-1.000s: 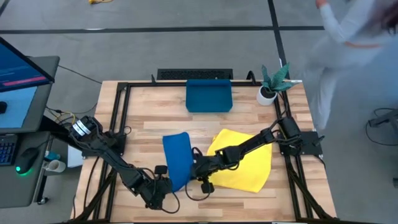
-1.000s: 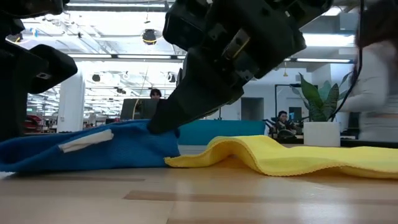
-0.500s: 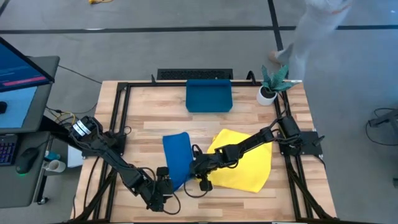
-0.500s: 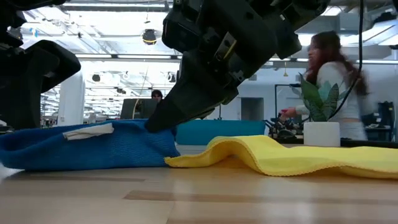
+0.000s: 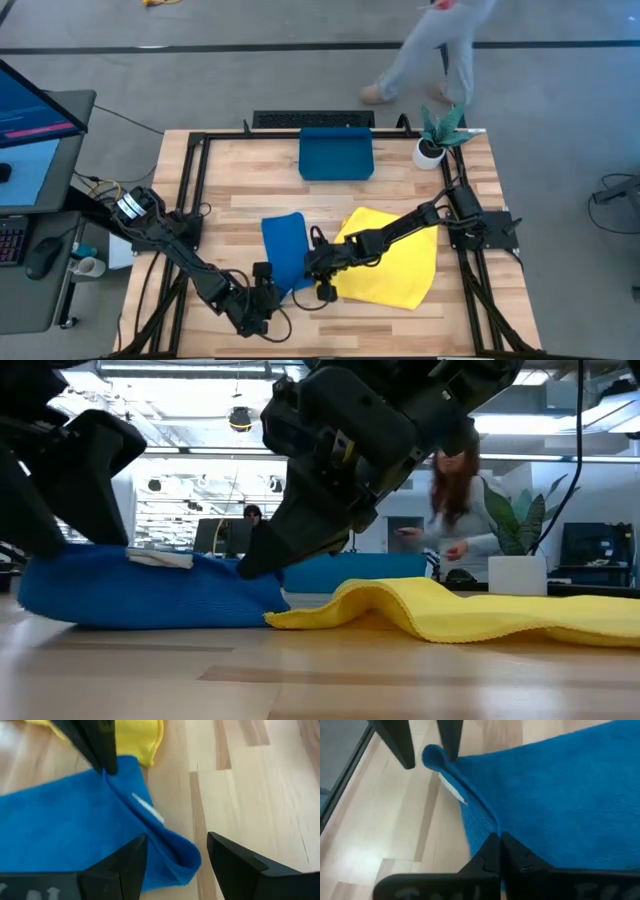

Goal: Roll microfiber towels into tight, uniform cylinder then place into a basket
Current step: Roll the blue microfiber cloth

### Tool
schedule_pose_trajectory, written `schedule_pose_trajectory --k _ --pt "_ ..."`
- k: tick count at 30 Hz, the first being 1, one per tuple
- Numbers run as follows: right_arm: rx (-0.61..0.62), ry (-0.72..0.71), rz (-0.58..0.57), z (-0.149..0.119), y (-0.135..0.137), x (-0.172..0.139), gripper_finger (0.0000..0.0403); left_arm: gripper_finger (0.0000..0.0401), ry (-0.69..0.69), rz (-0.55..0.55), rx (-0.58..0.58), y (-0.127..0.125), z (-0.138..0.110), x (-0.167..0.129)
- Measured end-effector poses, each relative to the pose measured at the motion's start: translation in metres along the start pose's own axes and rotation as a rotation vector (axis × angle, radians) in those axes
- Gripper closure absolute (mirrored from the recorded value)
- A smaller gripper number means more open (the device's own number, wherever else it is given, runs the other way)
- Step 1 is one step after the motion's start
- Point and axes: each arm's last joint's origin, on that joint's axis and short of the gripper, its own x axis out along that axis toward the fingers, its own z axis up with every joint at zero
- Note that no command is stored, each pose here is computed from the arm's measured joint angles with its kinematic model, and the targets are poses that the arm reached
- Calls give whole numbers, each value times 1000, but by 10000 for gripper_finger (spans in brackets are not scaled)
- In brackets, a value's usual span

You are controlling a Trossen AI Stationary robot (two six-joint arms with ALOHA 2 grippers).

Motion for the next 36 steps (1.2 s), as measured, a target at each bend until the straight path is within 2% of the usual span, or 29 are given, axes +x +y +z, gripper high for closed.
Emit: schedule_pose_trajectory --k 15,24,27,33,36 --pt "29 25 -14 -2 -5 0 387 202 -73 48 45 -1 4 0" --pt "65 14 -53 0 -13 -1 390 202 -115 -68 104 -9 10 -2" --pt "67 14 -55 0 -14 -1 387 202 -87 -59 84 -4 2 2" --pt "66 26 -52 -1 -13 -1 394 202 -80 38 22 9 -10 10" --pt "67 41 -55 -2 -14 -1 391 202 -64 39 -24 13 -13 13"
